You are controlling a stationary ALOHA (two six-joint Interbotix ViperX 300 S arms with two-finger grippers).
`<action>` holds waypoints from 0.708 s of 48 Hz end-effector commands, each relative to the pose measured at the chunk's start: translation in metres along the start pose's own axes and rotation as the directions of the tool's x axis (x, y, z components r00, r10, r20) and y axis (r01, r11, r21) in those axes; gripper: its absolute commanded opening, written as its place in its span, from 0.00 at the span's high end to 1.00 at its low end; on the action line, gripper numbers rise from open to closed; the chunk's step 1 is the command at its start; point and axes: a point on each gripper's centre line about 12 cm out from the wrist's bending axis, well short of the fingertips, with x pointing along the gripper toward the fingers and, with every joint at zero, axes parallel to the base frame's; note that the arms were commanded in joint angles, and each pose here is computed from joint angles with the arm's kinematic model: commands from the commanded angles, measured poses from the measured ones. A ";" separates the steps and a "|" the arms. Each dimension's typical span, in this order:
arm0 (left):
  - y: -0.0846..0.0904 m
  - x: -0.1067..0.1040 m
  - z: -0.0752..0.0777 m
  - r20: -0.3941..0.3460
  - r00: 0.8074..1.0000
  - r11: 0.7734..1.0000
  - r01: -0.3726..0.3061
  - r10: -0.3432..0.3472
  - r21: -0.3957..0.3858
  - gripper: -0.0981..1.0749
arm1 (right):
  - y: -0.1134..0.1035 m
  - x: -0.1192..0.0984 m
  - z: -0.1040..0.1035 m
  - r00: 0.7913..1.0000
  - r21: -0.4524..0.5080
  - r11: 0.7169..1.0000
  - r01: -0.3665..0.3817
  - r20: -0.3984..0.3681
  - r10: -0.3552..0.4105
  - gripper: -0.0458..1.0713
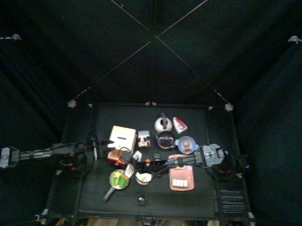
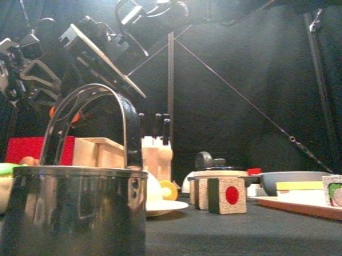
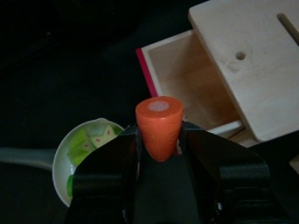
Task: Place carrot bottom in drawer
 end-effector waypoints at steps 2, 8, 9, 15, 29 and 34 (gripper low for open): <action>-0.001 0.001 0.005 0.011 1.000 1.000 0.001 -0.001 0.001 0.20 | -0.004 -0.006 0.027 0.998 0.022 1.000 -0.011 0.056 0.010 0.41; -0.001 0.001 0.005 0.011 1.000 1.000 -0.001 0.001 0.001 0.20 | -0.015 0.001 0.025 0.999 0.031 0.999 0.010 0.046 -0.011 0.41; -0.001 0.001 0.005 0.011 1.000 1.000 0.001 -0.001 0.001 0.20 | -0.017 0.002 0.024 0.999 0.033 0.999 0.012 0.045 -0.013 0.40; -0.001 0.001 0.005 0.011 1.000 1.000 -0.001 0.001 0.001 0.20 | -0.018 0.002 0.024 0.999 0.034 0.999 0.011 0.043 -0.013 0.40; -0.001 0.001 0.005 0.011 1.000 1.000 -0.001 0.001 0.004 0.20 | -0.021 0.003 0.024 0.999 0.043 0.999 0.020 0.039 -0.022 0.28; -0.001 0.001 0.005 0.011 1.000 1.000 -0.001 0.001 0.004 0.20 | -0.021 0.003 0.025 0.999 0.042 0.999 0.022 0.040 -0.024 0.24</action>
